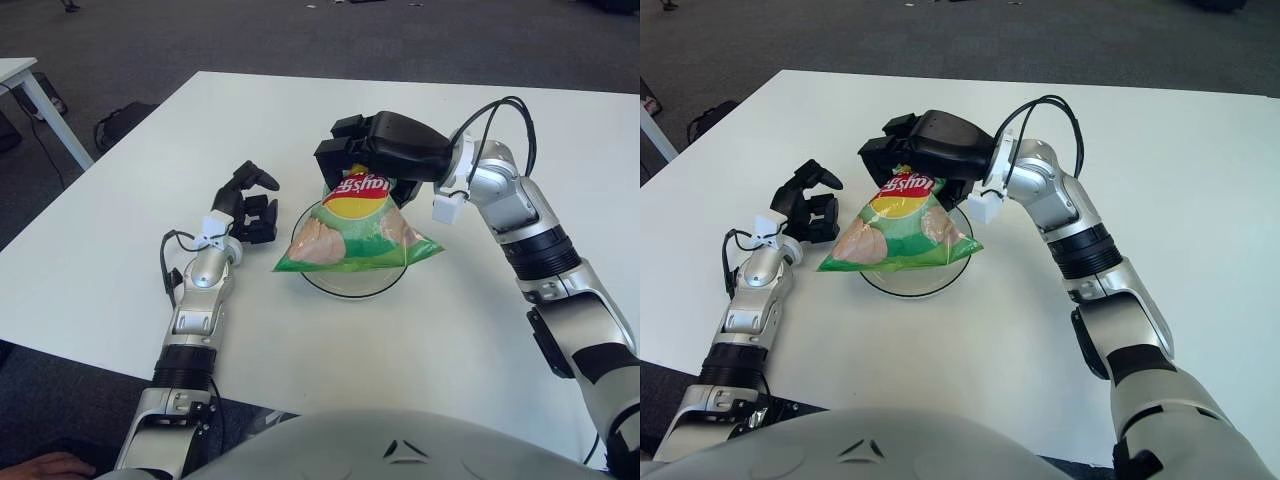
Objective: Put the snack into the plate.
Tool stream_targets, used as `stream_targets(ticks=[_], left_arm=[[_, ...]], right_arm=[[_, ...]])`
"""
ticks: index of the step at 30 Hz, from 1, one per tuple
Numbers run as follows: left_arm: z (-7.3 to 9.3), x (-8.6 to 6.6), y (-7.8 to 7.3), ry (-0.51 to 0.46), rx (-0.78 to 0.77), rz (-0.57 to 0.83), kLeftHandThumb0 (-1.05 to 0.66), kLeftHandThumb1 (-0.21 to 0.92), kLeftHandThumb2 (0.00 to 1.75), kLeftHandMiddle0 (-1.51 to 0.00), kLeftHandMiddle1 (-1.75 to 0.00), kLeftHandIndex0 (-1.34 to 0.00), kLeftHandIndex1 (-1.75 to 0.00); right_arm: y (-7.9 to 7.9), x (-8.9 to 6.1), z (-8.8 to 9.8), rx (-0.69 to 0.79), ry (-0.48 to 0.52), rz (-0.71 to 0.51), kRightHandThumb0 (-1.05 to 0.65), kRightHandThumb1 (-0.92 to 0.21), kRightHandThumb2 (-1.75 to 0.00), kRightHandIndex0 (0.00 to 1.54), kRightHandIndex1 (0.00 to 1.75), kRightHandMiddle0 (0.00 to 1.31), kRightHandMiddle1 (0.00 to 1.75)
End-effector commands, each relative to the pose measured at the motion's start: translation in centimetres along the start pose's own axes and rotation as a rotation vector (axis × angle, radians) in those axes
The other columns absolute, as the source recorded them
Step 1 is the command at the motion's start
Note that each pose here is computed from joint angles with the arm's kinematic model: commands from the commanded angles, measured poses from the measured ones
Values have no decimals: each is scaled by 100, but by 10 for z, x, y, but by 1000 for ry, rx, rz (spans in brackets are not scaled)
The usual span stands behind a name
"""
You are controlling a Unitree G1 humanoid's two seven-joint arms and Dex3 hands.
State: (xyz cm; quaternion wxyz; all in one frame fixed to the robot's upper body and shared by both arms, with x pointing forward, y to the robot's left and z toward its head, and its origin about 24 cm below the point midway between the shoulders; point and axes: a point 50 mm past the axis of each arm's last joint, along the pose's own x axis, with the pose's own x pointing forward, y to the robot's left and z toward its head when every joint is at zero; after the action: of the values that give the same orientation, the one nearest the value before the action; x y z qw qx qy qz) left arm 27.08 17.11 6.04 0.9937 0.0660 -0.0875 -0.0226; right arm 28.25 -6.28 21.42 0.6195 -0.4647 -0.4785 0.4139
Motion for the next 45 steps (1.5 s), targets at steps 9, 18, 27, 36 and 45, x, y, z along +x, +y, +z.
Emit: stream_targets(ticks=[9,18,27,36,45], left_arm=[[-37,-27,-12,151,-32,9,-45,42,119,-122,-175,-53,-175],[-38,-26,-12,139,-37,9,-45,42,119,-123,-175,-53,-175],[-39,-26,-12,116,-45,3,-45,41,119,-123,-175,-53,-175],[-40,-26,-12,128,-29,4,-45,42,119,-123,-175,-53,-175],[-40,-26,-11,134,-21,1,-45,42,119,-124,-175,-53,-175]], right_arm=[[2,-2,-7,181,24,140,-30,-24,-113,7,129,2,134],[0,-5,-9,173,3,326,-48,-27,-105,0,62,0,92],[-1,-6,-20,184,-34,472,-66,-38,-89,0,6,0,46],[-9,-8,-39,271,12,575,-68,-36,-81,0,0,0,9],[-20,-8,-49,356,46,618,-83,-46,-66,0,0,0,0]])
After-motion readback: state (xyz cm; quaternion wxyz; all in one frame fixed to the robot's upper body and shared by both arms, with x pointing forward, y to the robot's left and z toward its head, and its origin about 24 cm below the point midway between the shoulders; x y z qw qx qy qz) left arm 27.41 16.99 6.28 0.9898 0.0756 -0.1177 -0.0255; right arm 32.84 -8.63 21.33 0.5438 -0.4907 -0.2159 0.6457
